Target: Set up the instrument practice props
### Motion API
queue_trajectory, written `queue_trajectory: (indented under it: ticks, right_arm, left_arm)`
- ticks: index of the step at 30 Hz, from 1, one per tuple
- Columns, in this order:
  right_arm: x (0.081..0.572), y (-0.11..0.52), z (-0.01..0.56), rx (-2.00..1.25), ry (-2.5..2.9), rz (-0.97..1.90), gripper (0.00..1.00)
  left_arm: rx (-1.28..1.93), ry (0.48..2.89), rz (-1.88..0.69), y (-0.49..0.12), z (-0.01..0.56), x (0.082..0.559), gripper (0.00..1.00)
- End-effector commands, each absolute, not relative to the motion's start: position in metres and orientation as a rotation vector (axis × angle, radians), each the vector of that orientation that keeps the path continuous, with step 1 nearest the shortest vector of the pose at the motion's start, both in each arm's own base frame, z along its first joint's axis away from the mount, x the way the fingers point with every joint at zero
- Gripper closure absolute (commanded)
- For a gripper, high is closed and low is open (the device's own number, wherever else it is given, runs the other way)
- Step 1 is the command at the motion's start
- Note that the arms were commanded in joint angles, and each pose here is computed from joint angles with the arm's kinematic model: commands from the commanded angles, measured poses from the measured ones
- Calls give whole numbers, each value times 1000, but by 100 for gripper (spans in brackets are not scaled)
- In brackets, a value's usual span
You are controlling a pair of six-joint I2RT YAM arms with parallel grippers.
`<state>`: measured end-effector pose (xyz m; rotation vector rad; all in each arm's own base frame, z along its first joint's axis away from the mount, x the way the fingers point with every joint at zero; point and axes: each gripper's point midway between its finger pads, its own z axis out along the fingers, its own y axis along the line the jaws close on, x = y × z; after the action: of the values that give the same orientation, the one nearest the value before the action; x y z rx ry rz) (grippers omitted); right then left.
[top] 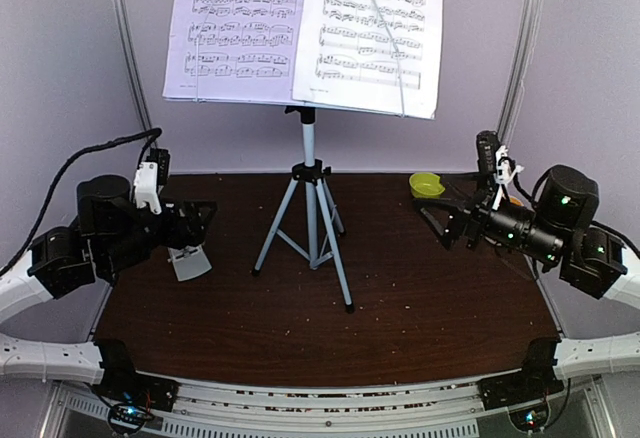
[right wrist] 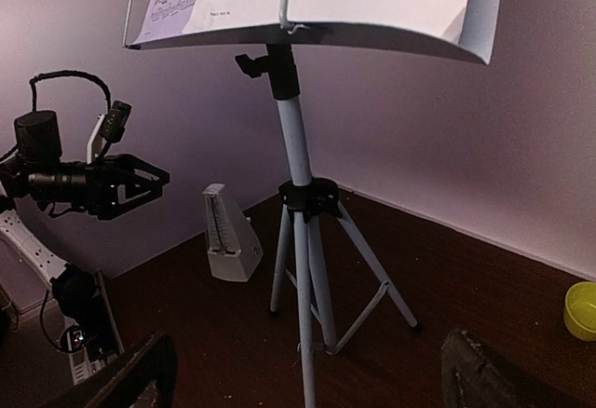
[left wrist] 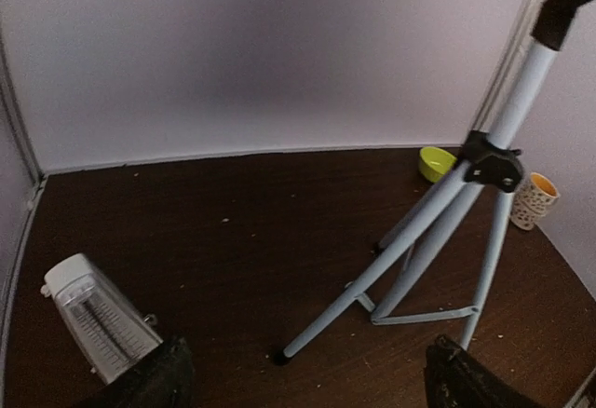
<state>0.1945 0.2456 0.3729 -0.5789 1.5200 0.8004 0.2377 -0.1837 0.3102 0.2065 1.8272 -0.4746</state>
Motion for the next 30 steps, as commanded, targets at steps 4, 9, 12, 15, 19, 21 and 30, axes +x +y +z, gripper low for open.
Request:
queue_trajectory:
  ticks: [4,9,12,15,19,21,30]
  right_arm:
    - [204,254,360,-502,1568,861,0]
    - [205,261,355,-512,1581,883,0]
    - [206,262,351,-506,1587,888,0]
    - [207,263,350,-501,1591,887,0]
    - [209,264,351,-504,1595,884,0]
    - [209,265,352,-503,1597,886,0]
    - [209,267,354,-495,1592,906,0]
  left_arm:
    - [-301,2046,-192,-89,264,265,10]
    - [-400,2052,-108,-66,261,279,2]
    - [-419,2082,-72,-62,260,292,2]
    - [-394,2098,-44,-67,263,307,2]
    - [-383,2120,-18,-72,262,325,2]
    - [-418,2135,4,-68,257,330,2]
    - [-447,2167,84,-62,242,349,5]
